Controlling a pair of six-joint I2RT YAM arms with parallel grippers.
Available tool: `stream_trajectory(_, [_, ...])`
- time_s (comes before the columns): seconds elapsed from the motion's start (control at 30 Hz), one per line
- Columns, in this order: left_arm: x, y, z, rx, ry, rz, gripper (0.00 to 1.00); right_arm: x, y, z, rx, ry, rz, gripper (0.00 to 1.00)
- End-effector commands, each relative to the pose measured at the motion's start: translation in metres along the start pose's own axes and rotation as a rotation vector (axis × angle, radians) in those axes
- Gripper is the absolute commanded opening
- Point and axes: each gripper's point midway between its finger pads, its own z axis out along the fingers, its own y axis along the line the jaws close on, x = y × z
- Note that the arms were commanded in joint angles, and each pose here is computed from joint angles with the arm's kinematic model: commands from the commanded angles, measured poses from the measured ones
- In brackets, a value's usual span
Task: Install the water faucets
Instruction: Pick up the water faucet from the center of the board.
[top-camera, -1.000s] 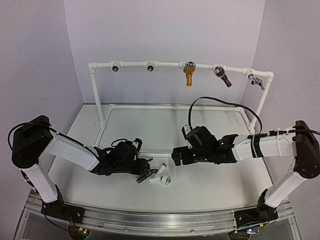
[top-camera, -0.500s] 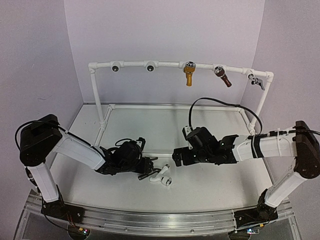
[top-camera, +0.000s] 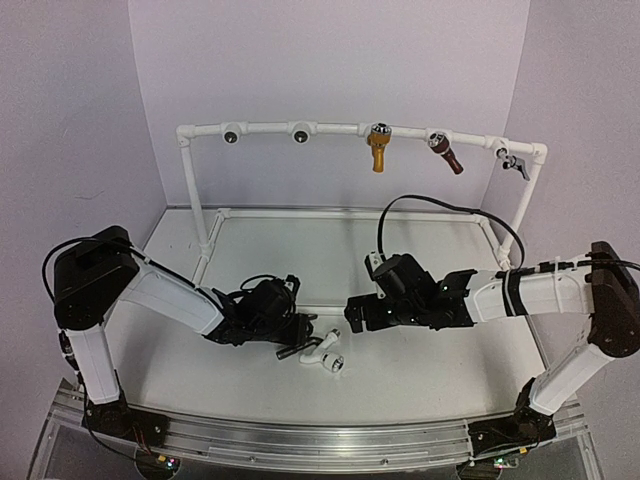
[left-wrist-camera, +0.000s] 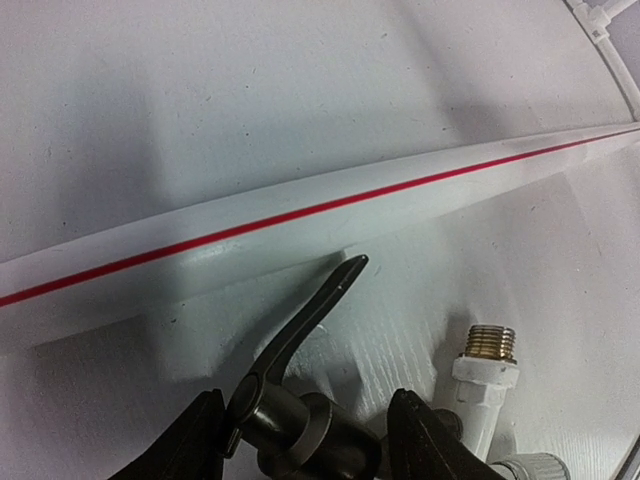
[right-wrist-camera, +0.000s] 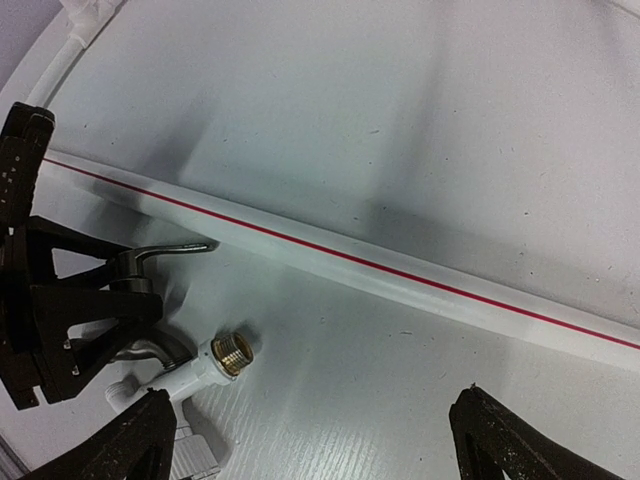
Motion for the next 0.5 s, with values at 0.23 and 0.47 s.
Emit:
stream_trajectory(0.23, [-0.030, -0.013, -0.045, 0.049, -0.052, -0.017, 0.57, -0.012, 0.005, -0.006, -0.009, -0.042, 0.014, 0.98])
stream_trajectory(0.47, [-0.034, -0.009, -0.058, 0.059, -0.184, 0.055, 0.57, -0.011, 0.004, -0.007, -0.009, -0.044, 0.018, 0.98])
